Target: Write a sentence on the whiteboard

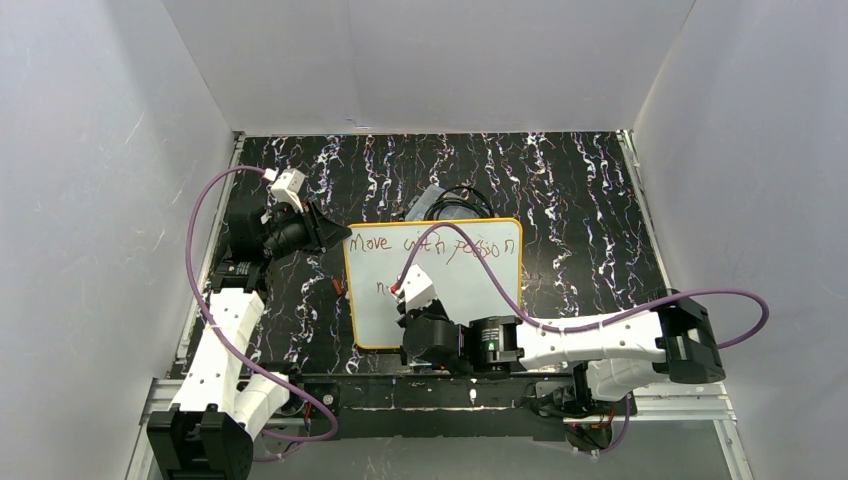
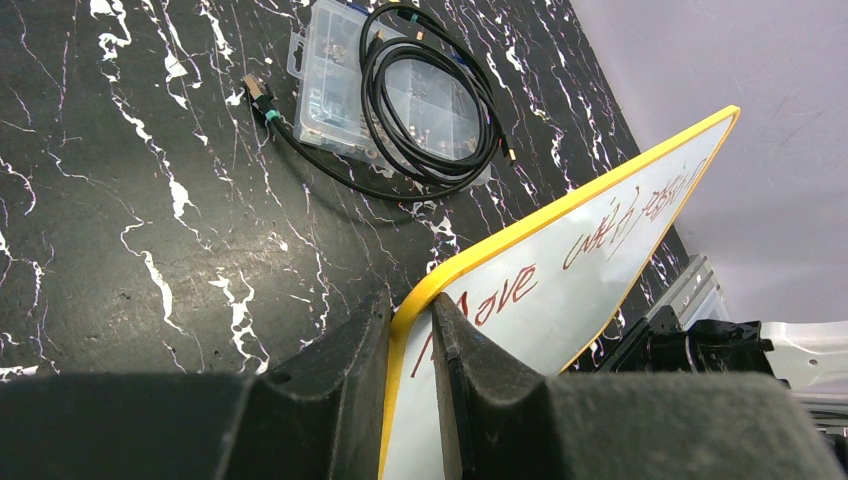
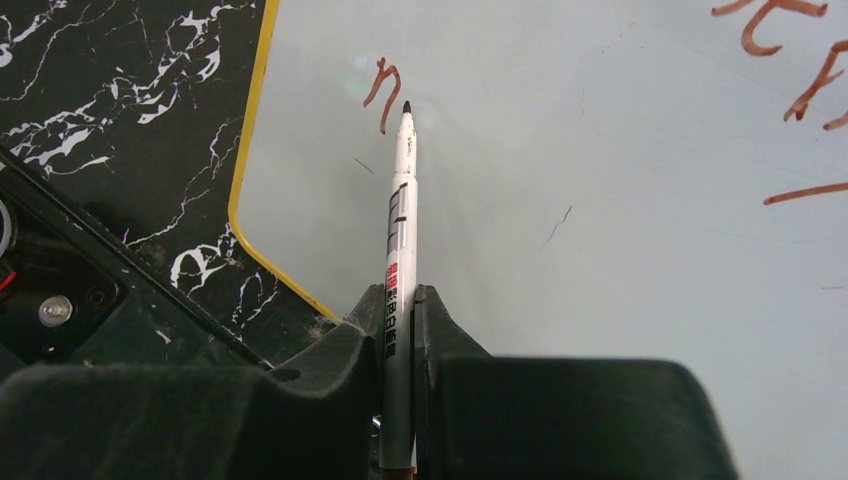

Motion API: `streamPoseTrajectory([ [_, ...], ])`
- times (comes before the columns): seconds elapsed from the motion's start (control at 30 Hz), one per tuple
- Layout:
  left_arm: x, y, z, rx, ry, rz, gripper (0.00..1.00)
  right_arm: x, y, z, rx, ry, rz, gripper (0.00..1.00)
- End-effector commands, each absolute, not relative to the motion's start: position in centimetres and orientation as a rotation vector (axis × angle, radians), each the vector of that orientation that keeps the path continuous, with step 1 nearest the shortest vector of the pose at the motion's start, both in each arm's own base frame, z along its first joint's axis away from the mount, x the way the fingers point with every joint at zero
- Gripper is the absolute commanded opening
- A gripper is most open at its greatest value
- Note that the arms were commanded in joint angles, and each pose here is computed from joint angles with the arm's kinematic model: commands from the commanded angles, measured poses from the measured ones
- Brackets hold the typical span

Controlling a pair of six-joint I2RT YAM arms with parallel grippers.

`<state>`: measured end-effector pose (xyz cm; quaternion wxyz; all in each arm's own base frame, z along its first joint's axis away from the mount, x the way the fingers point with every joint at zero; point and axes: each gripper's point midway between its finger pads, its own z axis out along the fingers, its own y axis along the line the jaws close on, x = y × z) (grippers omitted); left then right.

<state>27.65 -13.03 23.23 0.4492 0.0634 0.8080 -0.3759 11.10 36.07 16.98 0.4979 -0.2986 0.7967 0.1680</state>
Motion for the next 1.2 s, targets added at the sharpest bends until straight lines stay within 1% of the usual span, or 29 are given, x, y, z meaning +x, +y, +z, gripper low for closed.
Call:
streamPoseTrajectory([
  [0.0,27.1,-13.4,24.2,0.185,1.984,-0.955,0.19,12.0,37.3,19.5,-0.661,1.884,0.420,0.01],
  [0.4,27.0,-13.4,24.2,0.183,1.984,-0.954,0.19,12.8,37.2,18.0,-0.670,1.939,0.365,0.01],
  [0.87,27.1,-13.4,24.2,0.183,1.983,-0.951,0.19,11.8,36.2,15.7,-0.728,2.014,0.348,0.01],
  [1.17,27.1,-13.4,24.1,0.183,1.985,-0.953,0.19,12.4,34.9,16.5,-0.672,2.003,0.312,0.01],
])
